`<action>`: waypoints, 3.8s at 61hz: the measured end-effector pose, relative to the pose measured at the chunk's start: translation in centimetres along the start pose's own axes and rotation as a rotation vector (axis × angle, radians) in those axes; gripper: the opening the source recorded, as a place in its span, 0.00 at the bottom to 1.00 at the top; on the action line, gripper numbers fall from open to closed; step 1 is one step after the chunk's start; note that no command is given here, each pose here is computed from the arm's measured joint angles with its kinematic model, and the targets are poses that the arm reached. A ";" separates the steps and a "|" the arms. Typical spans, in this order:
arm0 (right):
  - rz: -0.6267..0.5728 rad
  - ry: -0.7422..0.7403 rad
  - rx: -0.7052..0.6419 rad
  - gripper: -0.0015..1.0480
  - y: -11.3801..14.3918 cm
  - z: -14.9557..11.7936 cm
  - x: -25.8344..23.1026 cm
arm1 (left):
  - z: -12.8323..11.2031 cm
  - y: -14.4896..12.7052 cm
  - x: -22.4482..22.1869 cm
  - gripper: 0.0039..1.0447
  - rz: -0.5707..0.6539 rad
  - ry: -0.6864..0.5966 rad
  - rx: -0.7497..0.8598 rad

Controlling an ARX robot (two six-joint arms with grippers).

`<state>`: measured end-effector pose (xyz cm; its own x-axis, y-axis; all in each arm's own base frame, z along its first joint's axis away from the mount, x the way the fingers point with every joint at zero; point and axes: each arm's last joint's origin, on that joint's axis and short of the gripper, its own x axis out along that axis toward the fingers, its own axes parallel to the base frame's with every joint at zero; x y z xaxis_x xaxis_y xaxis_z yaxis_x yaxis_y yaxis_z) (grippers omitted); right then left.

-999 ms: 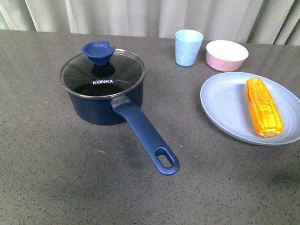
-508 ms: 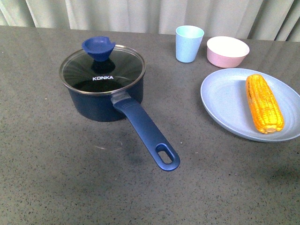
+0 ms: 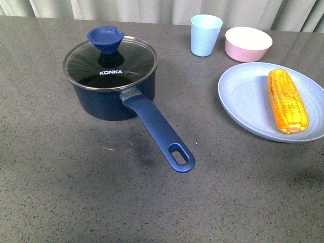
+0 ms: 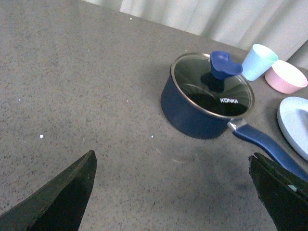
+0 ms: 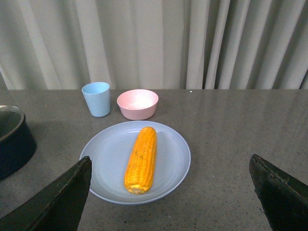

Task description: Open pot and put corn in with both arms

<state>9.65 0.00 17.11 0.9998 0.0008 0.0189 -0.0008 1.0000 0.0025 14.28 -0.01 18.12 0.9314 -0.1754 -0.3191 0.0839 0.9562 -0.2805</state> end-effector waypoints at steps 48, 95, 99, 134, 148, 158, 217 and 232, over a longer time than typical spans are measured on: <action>0.000 0.000 0.000 0.91 0.0 0.0 0.0 | 3.0 -3.0 17.5 0.92 -0.102 0.002 0.125; 0.000 0.000 0.000 0.91 0.0 0.0 0.0 | 0.7 -8.2 22.9 0.92 -0.241 0.031 0.369; 0.000 0.000 0.000 0.91 0.0 0.0 0.0 | 0.5 -8.2 23.1 0.92 -0.241 0.036 0.377; 0.000 0.000 0.000 0.91 0.0 0.0 0.0 | -0.5 -8.1 25.5 0.92 -0.234 0.065 0.400; 0.000 0.000 0.000 0.91 0.0 0.0 0.0 | 0.3 -8.0 26.3 0.92 -0.225 0.048 0.397; 0.000 0.000 0.000 0.91 0.0 0.0 0.0 | 0.2 -7.8 27.0 0.92 -0.212 0.056 0.395; 0.000 0.000 0.000 0.91 0.0 0.0 0.0 | 0.6 -7.8 27.1 0.57 -0.175 0.060 0.404; 0.000 0.000 0.000 0.91 0.0 0.0 0.0 | 4.2 -7.6 25.3 0.57 -0.154 -0.014 0.395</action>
<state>9.65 0.00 17.11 0.9998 0.0008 0.0189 -0.0008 1.0000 0.0025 38.72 -10.76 15.97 0.9018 -0.3230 -0.2871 0.3497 0.9358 0.0455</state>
